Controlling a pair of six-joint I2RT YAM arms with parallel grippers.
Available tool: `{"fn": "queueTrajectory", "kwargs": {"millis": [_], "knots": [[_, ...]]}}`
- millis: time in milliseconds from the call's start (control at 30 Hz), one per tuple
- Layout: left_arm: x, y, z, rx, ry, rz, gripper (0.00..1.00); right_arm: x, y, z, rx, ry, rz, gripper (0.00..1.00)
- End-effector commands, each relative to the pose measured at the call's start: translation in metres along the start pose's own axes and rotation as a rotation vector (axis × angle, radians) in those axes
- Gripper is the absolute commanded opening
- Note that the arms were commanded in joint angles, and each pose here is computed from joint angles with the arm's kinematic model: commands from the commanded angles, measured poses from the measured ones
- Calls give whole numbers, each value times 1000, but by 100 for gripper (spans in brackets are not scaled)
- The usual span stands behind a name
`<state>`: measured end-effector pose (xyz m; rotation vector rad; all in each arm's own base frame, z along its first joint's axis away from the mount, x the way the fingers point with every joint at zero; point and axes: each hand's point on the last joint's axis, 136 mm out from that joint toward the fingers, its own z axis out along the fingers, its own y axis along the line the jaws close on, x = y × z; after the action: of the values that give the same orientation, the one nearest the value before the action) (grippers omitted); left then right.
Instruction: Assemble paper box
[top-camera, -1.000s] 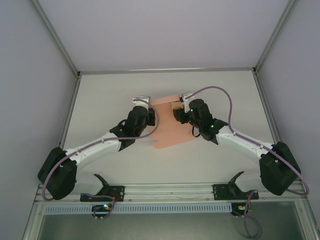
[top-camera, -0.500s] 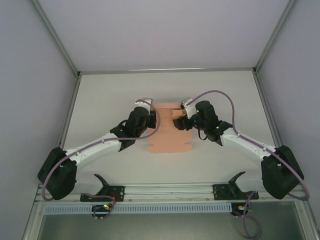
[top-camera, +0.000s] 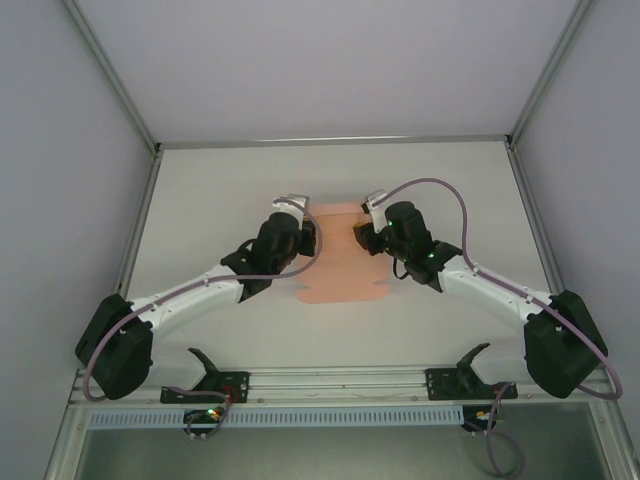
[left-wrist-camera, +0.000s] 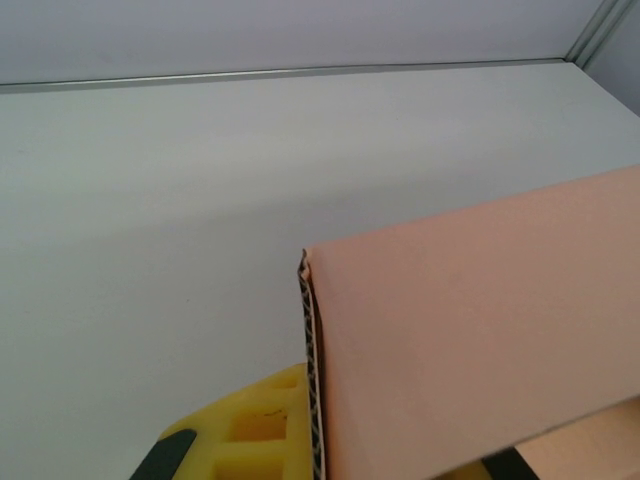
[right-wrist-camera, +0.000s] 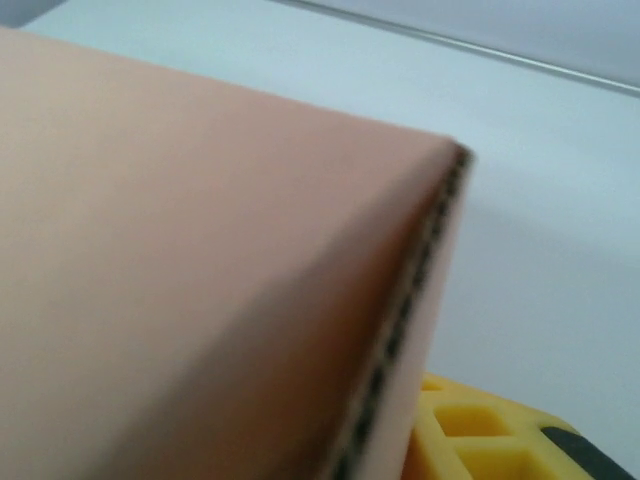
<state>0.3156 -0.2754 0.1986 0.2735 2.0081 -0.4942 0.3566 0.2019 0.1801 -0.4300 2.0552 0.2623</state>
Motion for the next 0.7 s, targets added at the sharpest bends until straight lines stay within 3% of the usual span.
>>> {"fn": "queueTrajectory", "kwargs": {"millis": [0,167,267,400,500,667], "knots": [[-26,-14,-5,29,-67,-16,0,1,-56,-13,346,18,45,41],[-25,-16,-3,21,-57,-13,0,8,-89,-30,560,-19,156,44],[-25,-19,-3,26,-59,-14,0,9,-98,-35,624,-40,188,39],[-26,-23,-4,41,-60,-17,0,5,-107,-39,687,-61,212,39],[-24,-25,-2,47,-55,-17,0,0,-100,-32,641,-61,186,44],[-21,-24,1,35,-46,-18,0,-5,-59,-13,367,-53,118,59]]}}
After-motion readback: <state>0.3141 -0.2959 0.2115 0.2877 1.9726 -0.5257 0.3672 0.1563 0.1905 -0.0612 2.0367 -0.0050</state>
